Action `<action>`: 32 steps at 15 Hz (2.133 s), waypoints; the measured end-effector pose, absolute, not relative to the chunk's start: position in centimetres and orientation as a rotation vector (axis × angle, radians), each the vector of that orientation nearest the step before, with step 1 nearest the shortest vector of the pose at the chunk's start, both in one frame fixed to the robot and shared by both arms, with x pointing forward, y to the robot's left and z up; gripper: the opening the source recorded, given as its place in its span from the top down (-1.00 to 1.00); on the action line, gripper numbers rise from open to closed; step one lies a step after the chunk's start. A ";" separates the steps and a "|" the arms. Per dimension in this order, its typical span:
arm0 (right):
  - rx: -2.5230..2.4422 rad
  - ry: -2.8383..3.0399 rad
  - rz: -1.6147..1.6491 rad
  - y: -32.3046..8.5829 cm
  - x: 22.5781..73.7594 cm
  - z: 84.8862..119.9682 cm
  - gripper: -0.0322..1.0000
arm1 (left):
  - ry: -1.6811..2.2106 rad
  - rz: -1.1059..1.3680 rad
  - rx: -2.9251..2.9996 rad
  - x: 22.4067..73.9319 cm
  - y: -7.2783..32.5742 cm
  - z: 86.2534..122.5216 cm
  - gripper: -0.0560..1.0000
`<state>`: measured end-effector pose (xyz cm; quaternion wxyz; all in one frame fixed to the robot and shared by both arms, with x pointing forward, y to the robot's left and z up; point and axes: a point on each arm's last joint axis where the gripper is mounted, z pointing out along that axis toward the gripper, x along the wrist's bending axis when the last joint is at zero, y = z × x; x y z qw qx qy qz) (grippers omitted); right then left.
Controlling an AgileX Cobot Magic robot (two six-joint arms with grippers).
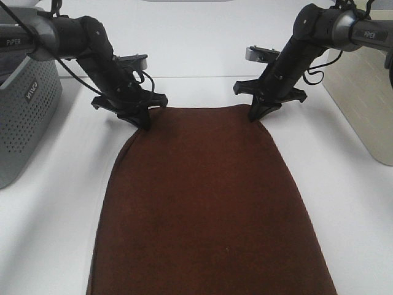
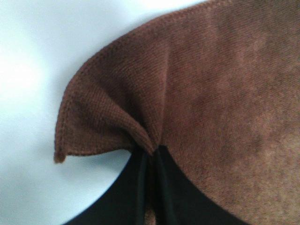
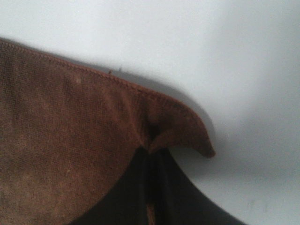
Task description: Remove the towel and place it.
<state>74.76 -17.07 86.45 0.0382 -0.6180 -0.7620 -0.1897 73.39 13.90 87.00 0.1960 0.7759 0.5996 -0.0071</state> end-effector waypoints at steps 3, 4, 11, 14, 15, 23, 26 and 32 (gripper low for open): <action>-1.934 -2.414 -0.687 -17.2 76.1 87.4 0.91 | 1.616 0.138 2.222 74.7 14.2 88.2 0.88; -1.942 -2.432 -0.732 -17.2 76.6 87.9 0.91 | 1.594 0.186 2.213 75.2 14.3 88.9 0.89; -1.988 -2.552 -0.997 -17.2 78.9 91.9 0.91 | 1.467 0.436 2.041 77.6 14.0 92.0 0.89; -2.009 -2.559 -1.084 -17.2 79.4 92.4 0.91 | 1.438 0.491 1.993 78.1 13.9 92.3 0.89; -2.013 -2.563 -1.108 -17.2 79.5 92.5 0.91 | 1.434 0.498 1.991 78.1 14.0 92.4 0.89; -2.004 -2.624 -1.271 -17.3 80.3 93.2 0.91 | 1.374 0.608 1.942 78.9 14.1 92.6 0.89; -2.014 -2.619 -1.313 -17.3 80.5 93.3 0.91 | 1.368 0.620 1.936 79.0 14.1 92.4 0.89; -2.030 -2.589 -1.290 -17.2 80.7 91.1 0.91 | 1.372 0.622 1.936 79.3 14.0 90.6 0.89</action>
